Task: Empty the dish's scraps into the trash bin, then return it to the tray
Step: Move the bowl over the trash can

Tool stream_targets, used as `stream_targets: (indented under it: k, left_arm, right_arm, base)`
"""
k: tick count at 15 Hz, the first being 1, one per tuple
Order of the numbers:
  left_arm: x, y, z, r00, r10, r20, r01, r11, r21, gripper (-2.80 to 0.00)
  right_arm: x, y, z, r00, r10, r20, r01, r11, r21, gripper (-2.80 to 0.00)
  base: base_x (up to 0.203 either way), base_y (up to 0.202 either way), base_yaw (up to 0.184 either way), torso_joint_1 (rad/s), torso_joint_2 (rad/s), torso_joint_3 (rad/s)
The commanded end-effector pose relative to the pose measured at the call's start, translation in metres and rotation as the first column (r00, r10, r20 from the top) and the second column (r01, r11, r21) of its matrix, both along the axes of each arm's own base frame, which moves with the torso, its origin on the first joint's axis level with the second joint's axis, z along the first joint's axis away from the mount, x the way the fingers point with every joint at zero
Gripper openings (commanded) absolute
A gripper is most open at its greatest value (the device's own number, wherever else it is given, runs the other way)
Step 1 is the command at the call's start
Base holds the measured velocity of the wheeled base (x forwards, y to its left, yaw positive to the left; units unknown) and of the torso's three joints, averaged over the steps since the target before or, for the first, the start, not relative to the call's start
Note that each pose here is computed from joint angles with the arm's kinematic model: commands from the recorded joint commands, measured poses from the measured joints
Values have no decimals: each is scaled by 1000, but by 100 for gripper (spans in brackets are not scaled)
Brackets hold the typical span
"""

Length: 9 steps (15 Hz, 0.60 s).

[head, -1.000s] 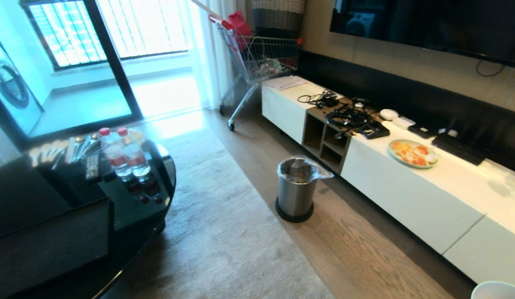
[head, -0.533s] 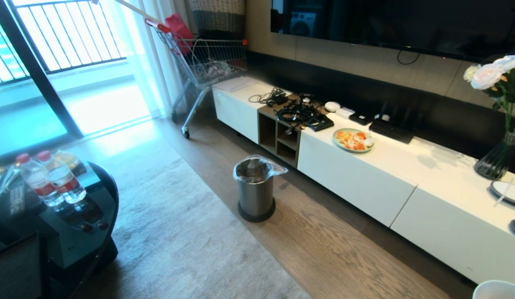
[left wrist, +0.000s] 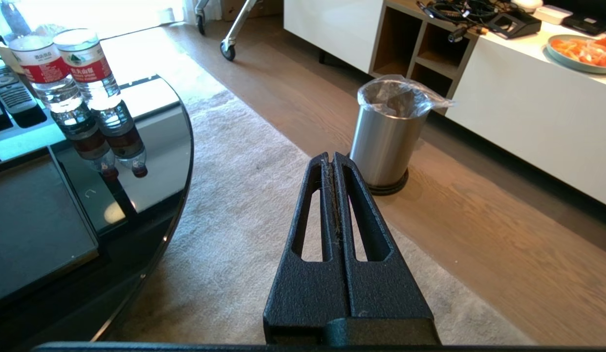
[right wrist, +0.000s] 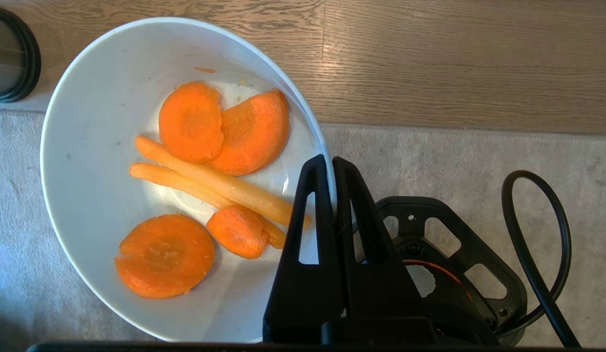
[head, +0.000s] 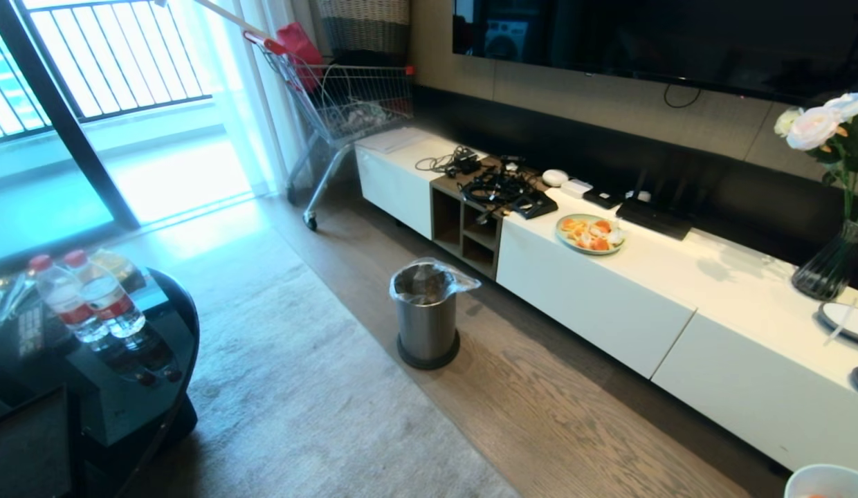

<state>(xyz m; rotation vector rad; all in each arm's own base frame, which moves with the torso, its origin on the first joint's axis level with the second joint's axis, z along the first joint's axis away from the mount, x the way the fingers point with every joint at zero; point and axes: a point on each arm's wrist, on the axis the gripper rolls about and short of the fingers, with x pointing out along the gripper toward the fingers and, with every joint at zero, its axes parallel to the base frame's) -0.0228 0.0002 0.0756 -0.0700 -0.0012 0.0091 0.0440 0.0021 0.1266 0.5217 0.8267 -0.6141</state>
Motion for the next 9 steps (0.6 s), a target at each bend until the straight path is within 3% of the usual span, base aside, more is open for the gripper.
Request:
stream_targets:
  k: [1,9]
  left_arm:
    - [0,0,0,1000,0,1,0,1000,-1,-280]
    - [0,0,0,1000,0,1,0,1000,-1,-280]
  right_arm:
    - [-1,0,0,1000,-5,0,5,1000,0,-280]
    - [-5,-1,-1,1000,-6,-10,6,1000,-3,-280]
  base:
    - [0,0,0,0,0,0]
    - [0,0,0,0,0,0]
